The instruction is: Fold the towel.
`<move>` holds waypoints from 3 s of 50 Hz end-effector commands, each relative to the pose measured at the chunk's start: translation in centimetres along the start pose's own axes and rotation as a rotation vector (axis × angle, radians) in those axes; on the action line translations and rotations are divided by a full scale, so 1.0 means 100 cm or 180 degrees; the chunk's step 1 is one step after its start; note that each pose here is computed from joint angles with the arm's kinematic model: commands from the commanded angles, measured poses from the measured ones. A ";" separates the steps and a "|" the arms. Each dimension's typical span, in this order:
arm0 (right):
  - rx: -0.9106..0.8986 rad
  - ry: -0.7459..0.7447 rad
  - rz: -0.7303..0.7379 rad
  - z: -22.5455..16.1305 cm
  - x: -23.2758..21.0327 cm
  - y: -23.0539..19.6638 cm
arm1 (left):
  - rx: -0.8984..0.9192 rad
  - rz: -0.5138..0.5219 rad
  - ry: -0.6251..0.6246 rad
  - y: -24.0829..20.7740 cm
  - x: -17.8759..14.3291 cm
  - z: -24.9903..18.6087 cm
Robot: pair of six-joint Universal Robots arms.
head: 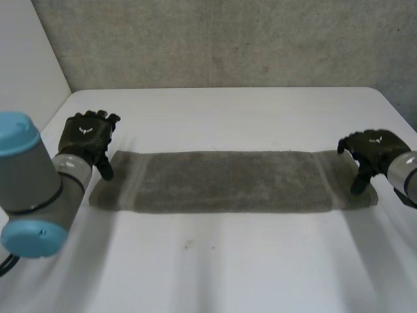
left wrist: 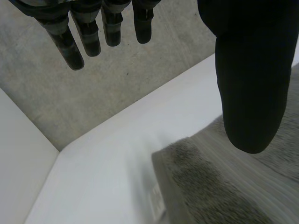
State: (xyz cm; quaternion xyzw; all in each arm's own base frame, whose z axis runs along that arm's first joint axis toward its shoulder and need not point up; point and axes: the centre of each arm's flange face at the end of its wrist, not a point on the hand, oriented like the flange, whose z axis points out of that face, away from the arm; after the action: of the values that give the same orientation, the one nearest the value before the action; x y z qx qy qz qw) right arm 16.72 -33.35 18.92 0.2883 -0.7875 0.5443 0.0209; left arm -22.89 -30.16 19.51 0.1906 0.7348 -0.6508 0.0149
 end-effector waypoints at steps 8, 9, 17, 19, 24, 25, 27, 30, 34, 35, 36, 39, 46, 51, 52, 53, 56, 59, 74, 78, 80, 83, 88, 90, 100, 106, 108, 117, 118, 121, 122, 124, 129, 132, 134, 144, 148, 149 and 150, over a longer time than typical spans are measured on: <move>-0.0028 0.0082 -0.0213 0.017 0.005 0.049 | 0.0092 -0.0168 0.0002 0.016 0.006 -0.011; -0.0028 0.0083 -0.0213 0.017 0.005 0.049 | 0.0082 -0.0167 0.0004 0.017 0.006 -0.011; -0.0142 0.0060 -0.0160 0.026 0.007 0.063 | 0.0072 -0.0167 0.0002 0.018 0.006 -0.011; -0.0160 0.0057 -0.0162 0.027 0.008 0.065 | 0.0053 -0.0165 0.0006 0.019 0.007 -0.012; -0.0205 0.0243 -0.0282 0.029 0.023 0.066 | 0.0045 -0.0164 0.0013 0.020 0.007 -0.012; -0.0252 0.0388 -0.0343 0.030 0.034 0.067 | 0.0045 -0.0164 0.0013 0.020 0.007 -0.012; -0.0331 0.0609 -0.0454 0.031 0.047 0.068 | 0.0052 -0.0165 0.0001 0.019 0.007 -0.013; -0.0454 0.1101 -0.0675 0.031 0.077 0.066 | 0.0048 -0.0165 0.0007 0.020 0.007 -0.013; -0.0555 0.1408 -0.0833 0.027 0.100 0.064 | 0.0045 -0.0164 0.0013 0.020 0.007 -0.013; -0.0519 0.1425 -0.0888 0.028 0.102 0.061 | 0.0048 -0.0164 0.0007 0.020 0.007 -0.013; -0.0438 0.1399 -0.0894 0.028 0.101 0.055 | 0.0048 -0.0164 0.0007 0.020 0.007 -0.013; -0.0317 0.1348 -0.0903 0.028 0.095 0.046 | 0.0049 -0.0164 0.0012 0.020 0.007 -0.013; 0.0734 0.0826 -0.0822 0.008 0.011 -0.043 | 0.0047 -0.0165 0.0003 0.020 0.006 -0.013; 0.1343 0.0223 -0.0930 -0.009 -0.066 -0.080 | 0.0050 -0.0166 -0.0003 0.019 0.006 -0.013; 0.1549 -0.0005 -0.0989 -0.015 -0.093 -0.089 | 0.0050 -0.0166 -0.0003 0.019 0.006 -0.013; 0.1551 -0.0007 -0.0990 -0.015 -0.093 -0.089 | 0.0050 -0.0166 -0.0003 0.019 0.006 -0.013; 0.1883 -0.0574 -0.1104 -0.024 -0.152 -0.091 | 0.0047 -0.0164 0.0002 0.020 0.007 -0.013; 0.2058 -0.1065 -0.1186 -0.029 -0.198 -0.083 | 0.0047 -0.0164 0.0002 0.020 0.007 -0.013; 0.1819 -0.1709 -0.1277 -0.021 -0.269 -0.034 | 0.0006 -0.0160 0.0017 0.025 0.009 -0.012; 0.1913 -0.1422 -0.1049 -0.033 -0.246 -0.065 | -0.0001 -0.0158 0.0029 0.025 0.010 -0.013; 0.1913 -0.1337 -0.0881 -0.038 -0.237 -0.074 | -0.0002 -0.0158 0.0029 0.025 0.010 -0.013; 0.1764 -0.1161 -0.0479 -0.037 -0.210 -0.078 | -0.0001 -0.0154 0.0049 0.025 0.012 -0.014; 0.1291 -0.0955 0.0126 -0.039 -0.158 -0.065 | 0.0014 -0.0137 0.0149 0.024 0.022 -0.022; 0.1121 -0.0926 0.0198 -0.039 -0.150 -0.054 | 0.0054 -0.0138 0.0268 0.019 0.034 -0.030; 0.0419 -0.0654 0.0389 -0.036 -0.113 0.008 | 0.0327 -0.0290 0.0722 -0.006 0.081 -0.050; 0.0282 -0.0583 0.0251 -0.028 -0.110 0.031 | 0.0287 -0.0333 0.0771 -0.002 0.088 -0.048; 0.0292 -0.0558 0.0175 -0.022 -0.111 0.037 | 0.0270 -0.0336 0.0764 0.000 0.088 -0.048; 0.0629 -0.0275 -0.0582 -0.002 -0.096 0.019 | 0.0188 -0.0346 0.0657 0.004 0.075 -0.047; 0.0748 -0.0261 -0.0692 -0.002 -0.099 0.008 | 0.0188 -0.0346 0.0656 0.005 0.075 -0.047; 0.0933 -0.0317 -0.0773 -0.005 -0.111 -0.009 | 0.0187 -0.0360 0.0607 0.004 0.069 -0.045; 0.1153 -0.0418 -0.0849 -0.013 -0.131 -0.028 | 0.0184 -0.0362 0.0589 0.004 0.068 -0.044; 0.1347 -0.0526 -0.0906 -0.020 -0.151 -0.045 | 0.0187 -0.0368 0.0558 0.003 0.065 -0.043; 0.1694 -0.0929 -0.1053 -0.038 -0.211 -0.068 | 0.0152 -0.0378 0.0402 0.004 0.055 -0.039; 0.1790 -0.1287 -0.1147 -0.050 -0.250 -0.066 | 0.0091 -0.0389 0.0240 0.006 0.046 -0.037; 0.1759 -0.1747 -0.1235 -0.059 -0.288 -0.047 | 0.0078 -0.0400 0.0173 0.006 0.040 -0.036; 0.1717 -0.1858 -0.1167 -0.059 -0.302 -0.041 | 0.0052 -0.0435 0.0124 0.006 0.034 -0.037; 0.1702 -0.1543 -0.0449 -0.061 -0.270 -0.077 | 0.0095 -0.0503 0.0156 0.001 0.036 -0.035; 0.1701 -0.1542 -0.0446 -0.061 -0.270 -0.077 | 0.0132 -0.0572 0.0210 -0.003 0.038 -0.035; 0.1646 -0.1451 -0.0090 -0.055 -0.252 -0.085 | 0.0184 -0.0648 0.0282 -0.012 0.041 -0.034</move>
State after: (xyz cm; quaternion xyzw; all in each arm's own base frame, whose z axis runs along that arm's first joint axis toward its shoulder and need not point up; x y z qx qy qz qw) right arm 42.16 -16.28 15.02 0.5431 -0.5369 0.6161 -0.1926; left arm -24.96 -25.82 18.71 0.1490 0.7409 -0.6532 -0.0466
